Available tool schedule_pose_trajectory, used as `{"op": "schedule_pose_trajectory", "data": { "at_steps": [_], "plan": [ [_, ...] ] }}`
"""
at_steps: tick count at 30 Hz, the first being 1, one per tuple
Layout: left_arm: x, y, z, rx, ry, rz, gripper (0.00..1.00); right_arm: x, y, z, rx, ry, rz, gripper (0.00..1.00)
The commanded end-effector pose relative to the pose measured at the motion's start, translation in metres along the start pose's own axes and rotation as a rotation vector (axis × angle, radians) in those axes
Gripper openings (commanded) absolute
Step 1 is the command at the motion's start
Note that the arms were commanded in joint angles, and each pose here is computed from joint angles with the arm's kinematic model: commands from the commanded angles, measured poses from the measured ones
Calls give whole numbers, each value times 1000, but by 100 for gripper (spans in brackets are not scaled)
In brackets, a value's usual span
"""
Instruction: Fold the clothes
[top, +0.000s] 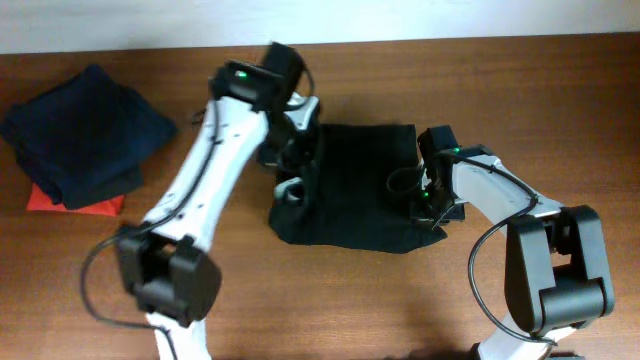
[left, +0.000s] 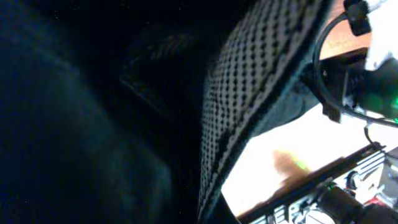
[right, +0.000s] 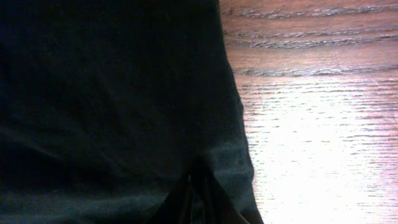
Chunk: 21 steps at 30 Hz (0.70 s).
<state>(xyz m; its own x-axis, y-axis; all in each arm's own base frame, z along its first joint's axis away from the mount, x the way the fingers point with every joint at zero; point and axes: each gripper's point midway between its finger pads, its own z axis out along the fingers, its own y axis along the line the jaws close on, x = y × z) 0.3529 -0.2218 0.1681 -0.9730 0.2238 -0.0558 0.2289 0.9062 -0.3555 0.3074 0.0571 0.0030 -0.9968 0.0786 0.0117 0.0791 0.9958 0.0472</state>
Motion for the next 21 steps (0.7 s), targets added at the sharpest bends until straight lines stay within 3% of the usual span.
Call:
{"op": "schedule_pose_trajectory", "data": {
  "at_steps": [1, 6, 14, 18, 19, 20, 21],
  "plan": [
    [-6, -30, 39, 59, 43, 15, 1, 7, -3, 4, 20, 16, 2, 11],
    [-23, -81, 62, 151, -27, 41, 1, 7, 0, 4, 6, 20, 4, 11],
    [-19, -121, 68, 224, -40, 57, 1, 7, 0, 4, 5, 20, 4, 11],
    [-27, -127, 67, 241, -76, 77, 18, 8, 0, 4, 3, 25, 4, 11],
    [-31, -129, 66, 248, -93, 85, 38, 11, -6, 1, 29, 40, 12, 13],
    [-36, -128, 64, 254, -113, 99, 48, 5, -27, -15, 105, 29, 106, 14],
    [-47, -123, 61, 249, -153, 145, 49, -8, -43, -38, 138, -13, 150, 15]
  ]
}}
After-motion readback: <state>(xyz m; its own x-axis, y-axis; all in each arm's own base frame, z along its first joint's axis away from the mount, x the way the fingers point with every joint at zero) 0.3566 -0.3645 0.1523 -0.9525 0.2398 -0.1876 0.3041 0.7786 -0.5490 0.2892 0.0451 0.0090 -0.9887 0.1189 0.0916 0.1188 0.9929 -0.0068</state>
